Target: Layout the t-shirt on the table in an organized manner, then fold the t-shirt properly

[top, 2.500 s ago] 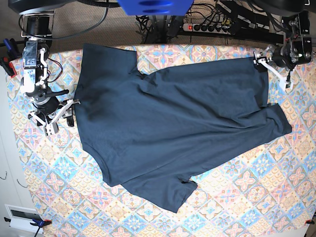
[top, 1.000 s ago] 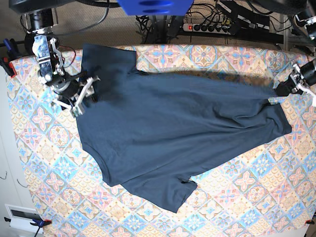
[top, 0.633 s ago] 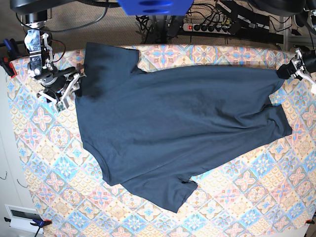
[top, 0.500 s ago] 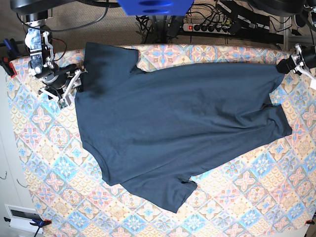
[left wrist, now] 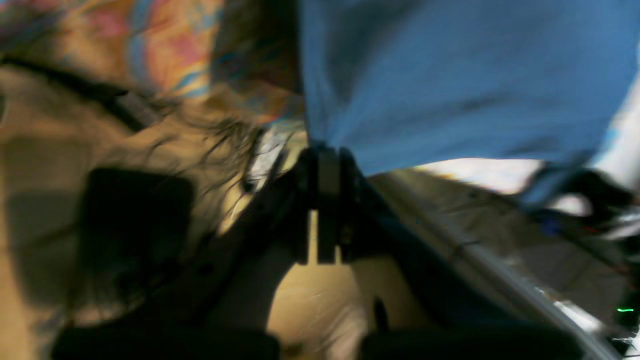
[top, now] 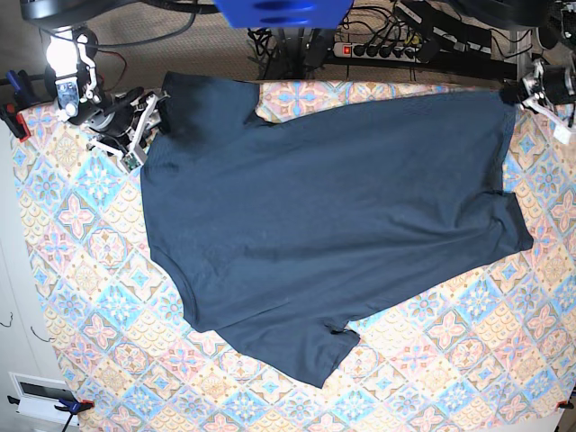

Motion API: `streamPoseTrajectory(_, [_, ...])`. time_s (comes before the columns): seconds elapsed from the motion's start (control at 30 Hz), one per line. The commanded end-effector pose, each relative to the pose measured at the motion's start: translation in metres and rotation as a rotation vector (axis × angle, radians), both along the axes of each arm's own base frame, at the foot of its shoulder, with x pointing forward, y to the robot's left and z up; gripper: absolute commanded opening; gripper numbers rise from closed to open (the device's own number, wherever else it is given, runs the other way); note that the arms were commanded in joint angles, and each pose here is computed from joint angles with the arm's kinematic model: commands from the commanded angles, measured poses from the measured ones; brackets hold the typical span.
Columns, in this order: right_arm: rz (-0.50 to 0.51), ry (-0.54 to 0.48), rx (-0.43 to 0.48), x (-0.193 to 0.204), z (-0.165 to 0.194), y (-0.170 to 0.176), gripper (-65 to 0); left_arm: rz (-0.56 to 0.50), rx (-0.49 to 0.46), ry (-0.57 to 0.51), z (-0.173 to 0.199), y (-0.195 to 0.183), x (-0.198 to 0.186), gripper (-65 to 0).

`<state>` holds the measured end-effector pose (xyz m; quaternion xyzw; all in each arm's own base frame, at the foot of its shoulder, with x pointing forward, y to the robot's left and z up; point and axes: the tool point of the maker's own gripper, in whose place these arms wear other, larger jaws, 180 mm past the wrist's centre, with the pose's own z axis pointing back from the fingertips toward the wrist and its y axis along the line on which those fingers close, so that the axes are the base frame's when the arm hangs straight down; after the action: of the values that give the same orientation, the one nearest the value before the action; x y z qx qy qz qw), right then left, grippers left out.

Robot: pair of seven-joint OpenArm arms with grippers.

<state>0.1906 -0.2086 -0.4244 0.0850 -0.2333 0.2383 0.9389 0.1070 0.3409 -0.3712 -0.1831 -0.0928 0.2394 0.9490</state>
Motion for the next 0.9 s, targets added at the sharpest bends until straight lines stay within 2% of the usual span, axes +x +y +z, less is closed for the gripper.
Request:
streamPoseTrajectory(0.0, [0.013, -0.010, 0.002, 0.003, 0.006, -0.001, -38.9, -0.027, 0.040, 0.008, 0.003, 0.006, 0.001, -65.0])
streamPoseTrajectory(0.17, [-0.009, 0.015, -0.002, -0.001, -0.002, -0.008, -64.4, -0.066, 0.133, 0.106, -0.021, 0.009, -0.022, -65.0])
streamPoseTrajectory(0.27, [-0.038, 0.030, 0.008, -0.003, -0.006, -0.014, -64.3, -0.070, 0.182, 0.127, -0.026, 0.015, -0.026, -65.0])
streamPoseTrajectory(0.4, [-0.131, -0.008, 0.110, 0.008, 0.010, -0.019, -64.3, -0.062, 0.230, 0.086, -0.026, 0.023, -0.018, -65.0])
streamPoseTrajectory(0.53, [-0.175, -0.029, 0.186, 0.015, 0.020, -0.018, -64.3, -0.059, 0.225, 0.076, -0.025, 0.022, -0.015, -65.0])
streamPoseTrajectory(0.67, [-0.180, -0.015, 0.190, 0.009, 0.017, -0.018, -64.3, -0.058, 0.225, 0.074, -0.025, 0.022, -0.014, -65.0])
streamPoseTrajectory(0.77, [-0.148, -0.026, 0.198, 0.009, 0.022, -0.012, -64.3, -0.057, 0.223, 0.070, -0.025, 0.022, -0.013, -65.0])
streamPoseTrajectory(0.87, [-0.008, -0.068, 0.230, 0.009, 0.036, 0.008, -64.3, -0.058, 0.222, 0.064, -0.025, 0.022, -0.012, -65.0])
